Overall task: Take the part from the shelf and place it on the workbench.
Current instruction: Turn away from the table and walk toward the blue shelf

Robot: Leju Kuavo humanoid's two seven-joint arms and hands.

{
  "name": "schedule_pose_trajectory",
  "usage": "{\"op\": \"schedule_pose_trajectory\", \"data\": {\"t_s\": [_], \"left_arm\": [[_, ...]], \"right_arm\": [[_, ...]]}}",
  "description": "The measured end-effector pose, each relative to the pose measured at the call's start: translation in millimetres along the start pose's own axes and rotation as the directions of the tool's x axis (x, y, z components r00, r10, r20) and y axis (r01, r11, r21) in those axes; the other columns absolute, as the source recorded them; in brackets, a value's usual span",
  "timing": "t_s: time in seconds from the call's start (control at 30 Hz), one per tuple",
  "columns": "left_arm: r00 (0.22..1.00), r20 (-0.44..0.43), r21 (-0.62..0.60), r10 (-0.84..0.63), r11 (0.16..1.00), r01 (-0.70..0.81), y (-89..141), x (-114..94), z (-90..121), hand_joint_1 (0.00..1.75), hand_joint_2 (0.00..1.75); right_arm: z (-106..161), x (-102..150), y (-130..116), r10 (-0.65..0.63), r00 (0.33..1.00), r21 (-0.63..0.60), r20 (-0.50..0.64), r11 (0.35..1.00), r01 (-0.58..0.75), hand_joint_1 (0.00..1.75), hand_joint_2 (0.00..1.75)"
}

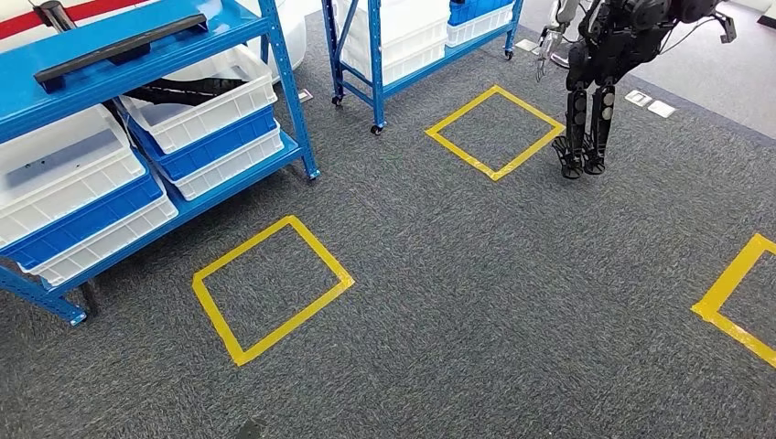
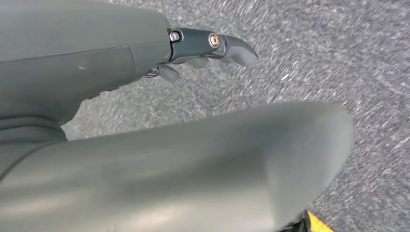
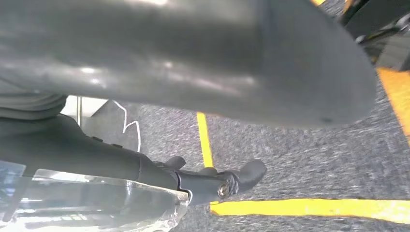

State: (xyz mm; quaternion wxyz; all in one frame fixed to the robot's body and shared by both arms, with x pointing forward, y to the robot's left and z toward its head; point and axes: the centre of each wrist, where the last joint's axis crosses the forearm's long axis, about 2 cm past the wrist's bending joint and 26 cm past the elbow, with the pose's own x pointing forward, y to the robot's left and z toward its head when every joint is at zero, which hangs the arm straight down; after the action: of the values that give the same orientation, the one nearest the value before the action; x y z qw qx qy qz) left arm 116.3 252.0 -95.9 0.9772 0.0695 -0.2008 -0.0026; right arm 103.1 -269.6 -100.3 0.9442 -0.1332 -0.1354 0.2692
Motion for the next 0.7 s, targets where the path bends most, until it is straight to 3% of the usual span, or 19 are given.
{"op": "schedule_pose_trajectory", "data": {"t_s": [0.7], "left_arm": [[1.000, -0.019, -0.014, -0.013, 1.000, 0.013, -1.1, 0.0, 0.2, 0.00, 0.00]], "right_arm": [[0.1, 2.2, 0.4, -0.001, 1.000, 0.015, 0.001, 1.000, 0.001, 0.00, 0.00]]}}
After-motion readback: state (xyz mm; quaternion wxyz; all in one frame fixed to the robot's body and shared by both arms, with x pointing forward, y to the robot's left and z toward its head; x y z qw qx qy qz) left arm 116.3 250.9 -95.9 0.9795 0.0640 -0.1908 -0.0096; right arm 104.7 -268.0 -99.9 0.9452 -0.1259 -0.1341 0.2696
